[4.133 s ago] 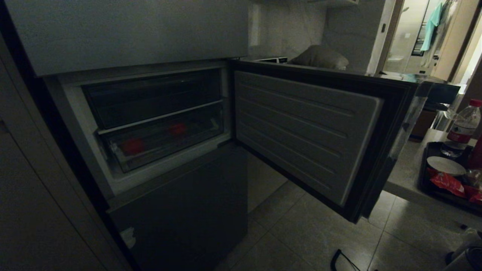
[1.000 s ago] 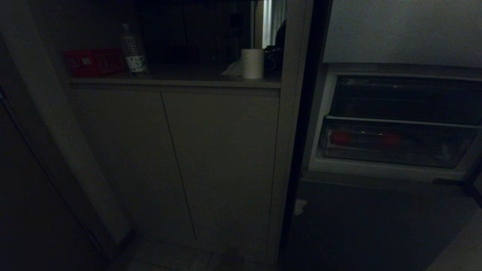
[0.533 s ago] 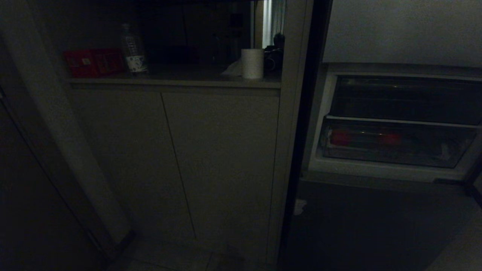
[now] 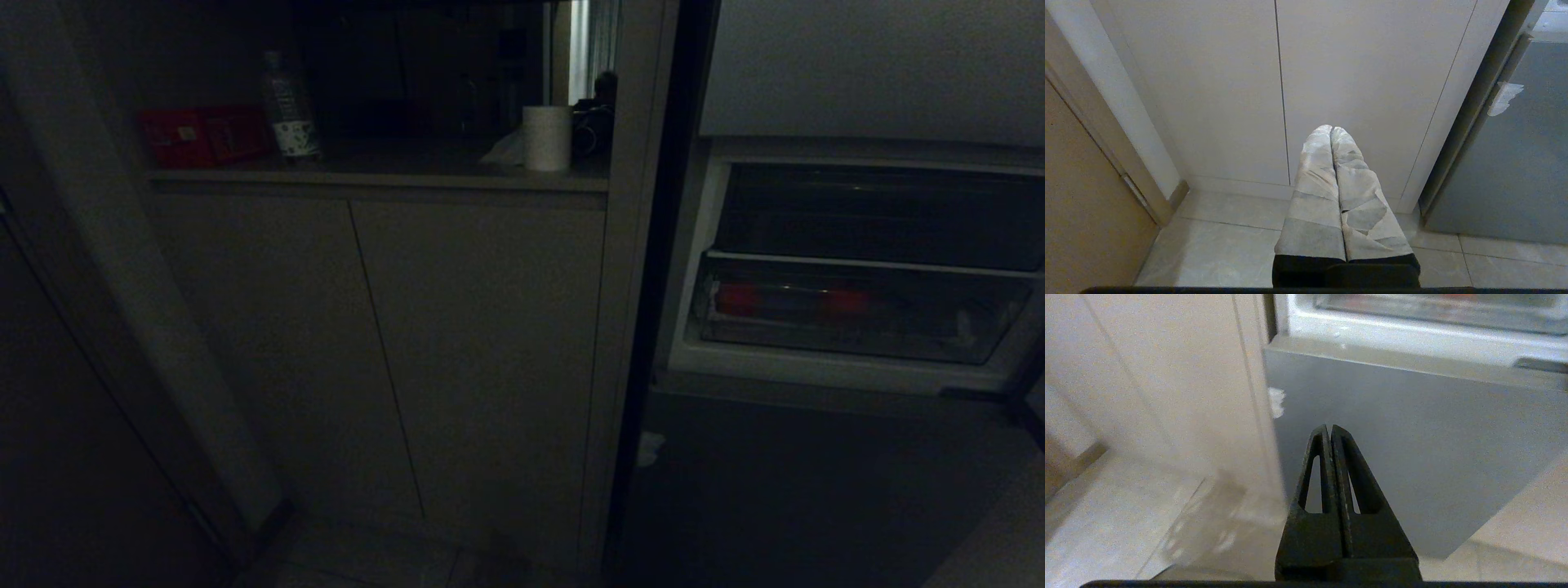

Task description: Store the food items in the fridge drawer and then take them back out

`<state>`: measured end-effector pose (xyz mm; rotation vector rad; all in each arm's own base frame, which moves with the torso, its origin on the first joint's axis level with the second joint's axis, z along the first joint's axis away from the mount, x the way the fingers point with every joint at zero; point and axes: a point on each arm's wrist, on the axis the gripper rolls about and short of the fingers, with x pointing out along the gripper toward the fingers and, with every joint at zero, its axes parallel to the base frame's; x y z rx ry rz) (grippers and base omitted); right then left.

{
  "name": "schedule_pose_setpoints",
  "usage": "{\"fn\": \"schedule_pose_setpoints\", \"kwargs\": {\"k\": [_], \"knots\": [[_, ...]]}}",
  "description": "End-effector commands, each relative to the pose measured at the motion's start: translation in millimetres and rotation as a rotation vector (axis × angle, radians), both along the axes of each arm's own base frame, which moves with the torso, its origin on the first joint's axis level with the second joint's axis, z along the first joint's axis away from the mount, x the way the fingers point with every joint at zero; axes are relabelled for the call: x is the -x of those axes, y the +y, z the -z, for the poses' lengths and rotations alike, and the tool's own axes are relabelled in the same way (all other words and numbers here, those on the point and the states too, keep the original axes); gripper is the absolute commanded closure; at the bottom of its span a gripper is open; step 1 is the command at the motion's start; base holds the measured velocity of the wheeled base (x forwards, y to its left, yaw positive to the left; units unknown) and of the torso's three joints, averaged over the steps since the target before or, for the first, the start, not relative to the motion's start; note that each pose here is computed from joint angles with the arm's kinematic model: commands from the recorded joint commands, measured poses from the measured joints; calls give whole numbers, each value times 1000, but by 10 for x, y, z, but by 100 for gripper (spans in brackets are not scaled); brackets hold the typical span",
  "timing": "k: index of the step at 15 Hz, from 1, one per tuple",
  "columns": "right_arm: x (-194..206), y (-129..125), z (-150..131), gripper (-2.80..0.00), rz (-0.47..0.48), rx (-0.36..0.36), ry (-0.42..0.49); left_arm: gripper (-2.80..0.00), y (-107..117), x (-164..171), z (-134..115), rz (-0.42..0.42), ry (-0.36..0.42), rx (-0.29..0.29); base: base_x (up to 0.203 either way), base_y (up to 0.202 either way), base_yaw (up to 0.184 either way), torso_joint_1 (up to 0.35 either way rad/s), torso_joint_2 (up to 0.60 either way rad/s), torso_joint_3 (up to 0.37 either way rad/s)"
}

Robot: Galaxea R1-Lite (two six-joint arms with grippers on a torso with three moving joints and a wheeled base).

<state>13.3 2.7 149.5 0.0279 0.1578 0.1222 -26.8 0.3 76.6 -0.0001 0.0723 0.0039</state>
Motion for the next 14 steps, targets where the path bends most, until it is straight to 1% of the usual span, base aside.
{"fn": "schedule_pose_setpoints", "kwargs": {"k": [1, 3, 5, 6, 8, 10, 12, 14], "knots": [[-690, 18, -166, -280, -19, -5, 205, 0, 0, 0, -2, -1, 1, 1, 0, 0, 0, 0, 0, 0], [-1175, 74, -237, -280, -49, -4, 223, 0, 0, 0, -2, -1, 1, 1, 0, 0, 0, 0, 0, 0], [-1681, 217, -258, -280, -69, 8, 231, 0, 0, 0, -2, -1, 1, 1, 0, 0, 0, 0, 0, 0], [-1895, 310, -255, -280, -77, 15, 227, 0, 0, 0, -2, -1, 1, 1, 0, 0, 0, 0, 0, 0], [-2302, 526, -235, -280, -79, 20, 185, 0, 0, 0, -2, -1, 1, 1, 0, 0, 0, 0, 0, 0], [-2703, 678, -147, -280, -40, 17, 135, 0, 0, 0, -2, -1, 1, 1, 0, 0, 0, 0, 0, 0], [-3040, 777, -23, -280, 27, 21, 75, 0, 0, 0, -2, -1, 1, 1, 0, 0, 0, 0, 0, 0], [-3289, 735, 61, -280, 104, 15, 20, 0, 0, 0, -2, -1, 1, 1, 0, 0, 0, 0, 0, 0]]}}
